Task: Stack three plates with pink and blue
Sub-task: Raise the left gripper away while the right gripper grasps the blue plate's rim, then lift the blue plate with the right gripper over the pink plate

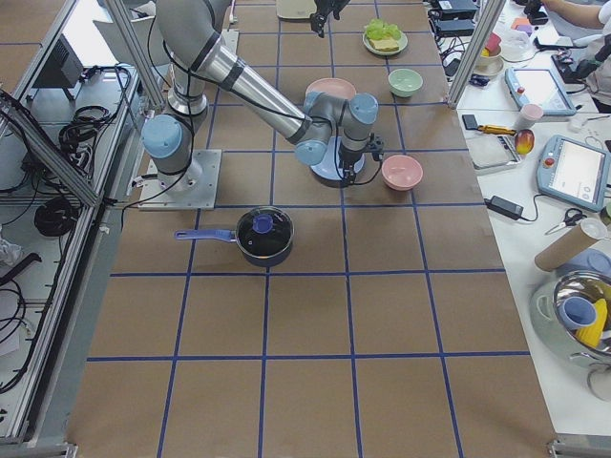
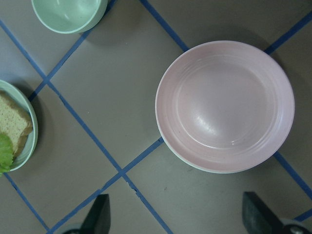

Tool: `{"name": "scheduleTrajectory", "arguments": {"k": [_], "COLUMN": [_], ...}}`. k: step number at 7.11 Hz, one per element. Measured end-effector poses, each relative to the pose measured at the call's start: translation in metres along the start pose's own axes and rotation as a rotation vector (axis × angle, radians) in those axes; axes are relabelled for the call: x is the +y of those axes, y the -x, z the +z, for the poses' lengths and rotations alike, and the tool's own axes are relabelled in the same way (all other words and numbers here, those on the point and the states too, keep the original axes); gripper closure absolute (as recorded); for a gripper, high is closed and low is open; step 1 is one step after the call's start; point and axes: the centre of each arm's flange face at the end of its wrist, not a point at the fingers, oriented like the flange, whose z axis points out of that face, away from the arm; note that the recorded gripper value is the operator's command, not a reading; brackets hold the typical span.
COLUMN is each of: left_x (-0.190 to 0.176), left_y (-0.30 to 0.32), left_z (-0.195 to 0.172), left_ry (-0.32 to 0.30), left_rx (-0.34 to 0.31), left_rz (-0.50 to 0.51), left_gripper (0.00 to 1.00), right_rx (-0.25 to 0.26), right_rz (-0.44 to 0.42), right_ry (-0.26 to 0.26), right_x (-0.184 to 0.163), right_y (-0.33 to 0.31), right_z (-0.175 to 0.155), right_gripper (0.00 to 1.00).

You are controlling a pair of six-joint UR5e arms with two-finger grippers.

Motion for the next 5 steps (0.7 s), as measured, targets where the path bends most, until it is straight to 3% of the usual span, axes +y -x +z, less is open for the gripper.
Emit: {"name": "scheduleTrajectory", "arguments": {"k": [1,5], "left_x": [0.013,0.073], "left_y": [0.020,0.101], "left_z": [-0.005,-0.029], "left_ry": [0.016,0.034], "left_rx": [0.015,0.103], "left_rz": [-0.022,-0.192], "left_gripper": [0.04,0.03], "right_rx": [0.000,-0.015], "right_rz": [-0.001,-0.003], "right_ry": [0.000,-0.023], "right_x": [-0.001,-0.005], "right_y": [-0.001,0.000], "right_z": [0.004,-0.009], "right_gripper": [0.97,1.00]}}
